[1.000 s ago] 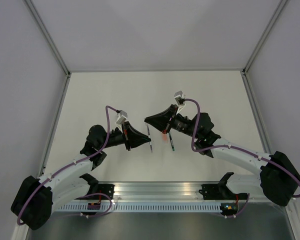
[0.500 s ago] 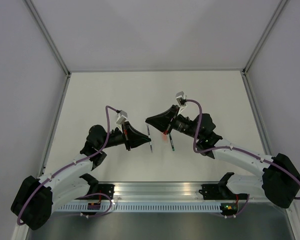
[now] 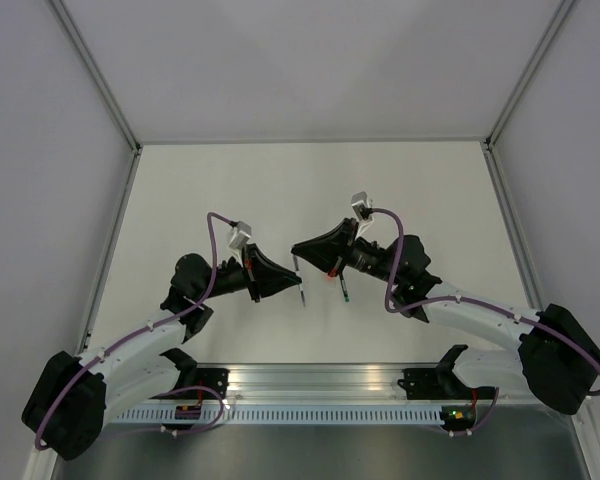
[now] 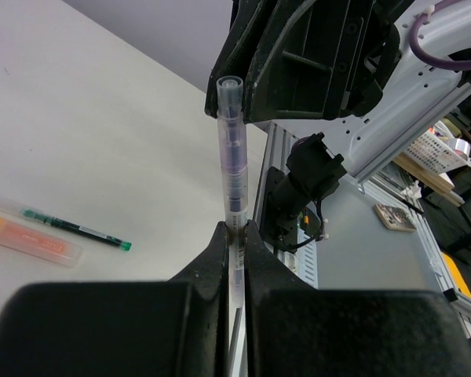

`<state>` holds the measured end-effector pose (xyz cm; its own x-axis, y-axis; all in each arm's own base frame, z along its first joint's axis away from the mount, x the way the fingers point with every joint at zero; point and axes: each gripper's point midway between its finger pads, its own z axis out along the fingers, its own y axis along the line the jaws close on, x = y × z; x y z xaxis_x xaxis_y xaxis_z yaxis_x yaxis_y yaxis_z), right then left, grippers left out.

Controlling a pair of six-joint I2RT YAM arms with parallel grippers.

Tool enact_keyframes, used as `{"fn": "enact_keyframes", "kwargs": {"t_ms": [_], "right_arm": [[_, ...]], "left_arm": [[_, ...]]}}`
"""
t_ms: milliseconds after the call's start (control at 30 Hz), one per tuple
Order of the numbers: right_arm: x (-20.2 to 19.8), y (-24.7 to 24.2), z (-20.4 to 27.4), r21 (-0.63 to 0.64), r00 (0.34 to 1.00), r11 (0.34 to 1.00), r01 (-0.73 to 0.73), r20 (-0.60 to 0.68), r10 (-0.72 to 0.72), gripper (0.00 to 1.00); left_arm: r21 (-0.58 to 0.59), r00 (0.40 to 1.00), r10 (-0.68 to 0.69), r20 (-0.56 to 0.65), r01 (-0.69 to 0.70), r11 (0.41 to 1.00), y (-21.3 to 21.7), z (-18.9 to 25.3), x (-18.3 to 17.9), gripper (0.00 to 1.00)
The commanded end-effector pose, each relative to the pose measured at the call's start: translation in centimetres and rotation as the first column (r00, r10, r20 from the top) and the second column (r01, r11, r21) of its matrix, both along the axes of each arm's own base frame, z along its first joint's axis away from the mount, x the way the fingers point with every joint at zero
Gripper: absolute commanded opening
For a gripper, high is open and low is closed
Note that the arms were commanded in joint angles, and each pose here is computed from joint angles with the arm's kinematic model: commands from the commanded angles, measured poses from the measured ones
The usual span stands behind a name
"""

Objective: Insert the pens into the pen caps

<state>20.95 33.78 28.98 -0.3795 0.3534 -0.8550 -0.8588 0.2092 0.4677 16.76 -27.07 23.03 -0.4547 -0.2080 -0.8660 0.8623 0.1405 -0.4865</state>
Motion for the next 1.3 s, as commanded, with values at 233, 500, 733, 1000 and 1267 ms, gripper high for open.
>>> {"fn": "enact_keyframes", "kwargs": {"t_ms": [233, 500, 733, 1000, 1267], "right_arm": [[-1.1, 0.2, -1.0, 0.0, 0.999, 0.999, -0.045, 0.018, 0.045, 0.0], [-1.6, -0.4, -0.6, -0.021, 0.999, 0.999, -0.04, 0.028, 0.04, 0.18], [-1.7, -0.6, 0.5, -0.032, 0.998, 0.999, -0.036, 0.046, 0.037, 0.38], [-3.3, -0.9, -1.4, -0.097, 0.994, 0.99, -0.1, 0.038, 0.104, 0.48], [-6.9, -1.8, -4.1, -0.123, 0.973, 0.967, -0.221, 0.043, 0.228, 0.6]], "left_arm": [[-0.041, 0.997, 0.018, 0.071, -0.015, 0.999, 0.3, 1.8, -0.2, 0.02], [-0.032, 0.997, 0.023, 0.074, -0.02, 0.999, 0.3, 1.6, -0.1, 0.02], [-0.021, 0.996, 0.021, 0.087, -0.019, 1.0, 0.3, 1.5, -0.1, 0.02], [-0.026, 0.995, 0.024, 0.093, -0.022, 0.999, 0.4, 1.7, -0.1, 0.02], [-0.042, 0.995, 0.046, 0.094, -0.042, 0.998, 0.6, 1.9, -0.1, 0.02]]}}
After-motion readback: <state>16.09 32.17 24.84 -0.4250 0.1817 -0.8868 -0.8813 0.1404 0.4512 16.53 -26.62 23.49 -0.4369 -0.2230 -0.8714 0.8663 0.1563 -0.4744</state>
